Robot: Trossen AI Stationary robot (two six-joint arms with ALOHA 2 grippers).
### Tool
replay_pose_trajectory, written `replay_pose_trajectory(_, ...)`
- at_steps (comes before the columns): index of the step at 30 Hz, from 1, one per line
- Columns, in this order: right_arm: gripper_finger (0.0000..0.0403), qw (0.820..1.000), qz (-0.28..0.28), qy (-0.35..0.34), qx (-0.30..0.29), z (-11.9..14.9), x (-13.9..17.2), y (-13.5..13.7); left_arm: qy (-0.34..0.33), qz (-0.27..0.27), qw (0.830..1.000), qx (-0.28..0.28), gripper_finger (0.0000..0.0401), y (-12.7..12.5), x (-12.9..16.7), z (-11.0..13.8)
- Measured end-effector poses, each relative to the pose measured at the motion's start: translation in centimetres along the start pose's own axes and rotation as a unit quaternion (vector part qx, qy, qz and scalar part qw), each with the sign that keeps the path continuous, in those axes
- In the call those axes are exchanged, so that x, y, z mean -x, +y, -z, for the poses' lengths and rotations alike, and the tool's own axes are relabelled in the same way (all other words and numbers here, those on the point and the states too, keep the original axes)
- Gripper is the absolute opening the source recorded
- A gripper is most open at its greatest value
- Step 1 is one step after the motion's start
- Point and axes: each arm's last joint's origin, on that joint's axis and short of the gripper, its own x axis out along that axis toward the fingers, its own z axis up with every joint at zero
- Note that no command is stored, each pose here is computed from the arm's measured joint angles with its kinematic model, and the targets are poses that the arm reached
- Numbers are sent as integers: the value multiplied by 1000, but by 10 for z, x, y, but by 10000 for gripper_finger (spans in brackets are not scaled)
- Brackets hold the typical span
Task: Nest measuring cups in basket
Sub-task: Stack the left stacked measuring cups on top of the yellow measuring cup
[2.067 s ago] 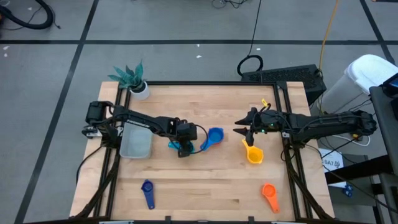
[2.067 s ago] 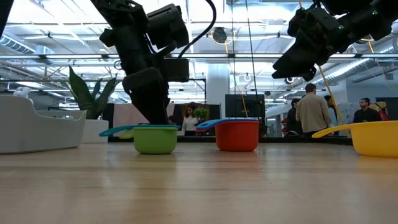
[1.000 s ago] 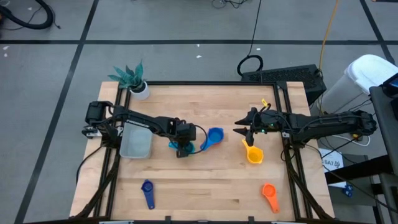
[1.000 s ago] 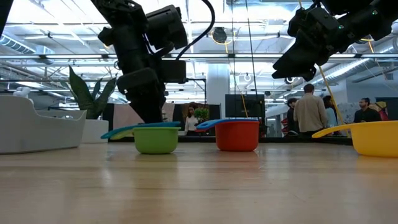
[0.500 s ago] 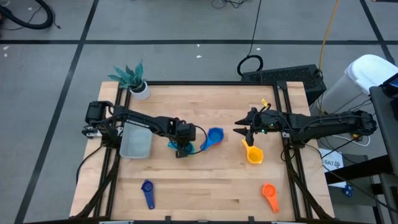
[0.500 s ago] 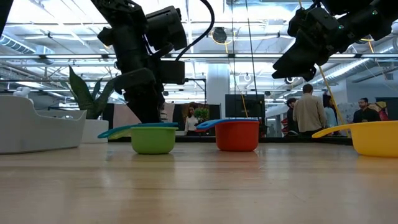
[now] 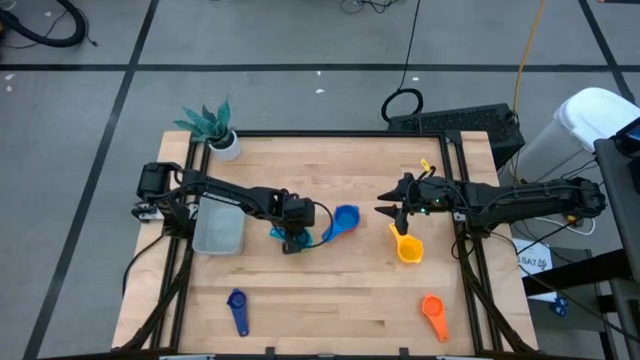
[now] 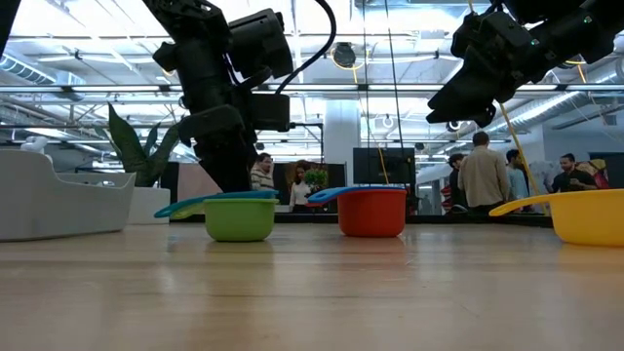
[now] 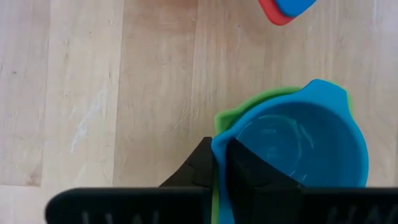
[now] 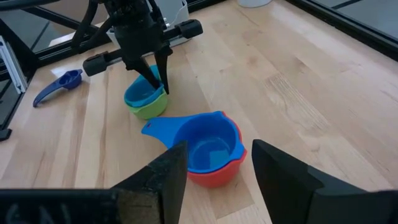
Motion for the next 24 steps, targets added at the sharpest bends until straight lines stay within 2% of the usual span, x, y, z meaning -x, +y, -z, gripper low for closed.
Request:
replay_pose_trajectory(4,171,1000,0,0,0,0,0,0,1,3,1000,7,32,0,0,0)
replay_pose_trajectory(11,171,1000,0,0,-2,0,0,0,7,1,1000,9,157,0,-2,2)
replay_pose_trajectory(16,171,1000,0,0,-2,0,0,0,9,-1,1000,10,221,0,-2,2)
replay_pose_trajectory(21,171,1000,0,0,-2,0,0,0,18,-2,1000,23,260,0,-1,4)
replay_pose_trajectory(24,171,1000,0,0,-2,0,0,0,17,-2,999,28,268,0,-1,4)
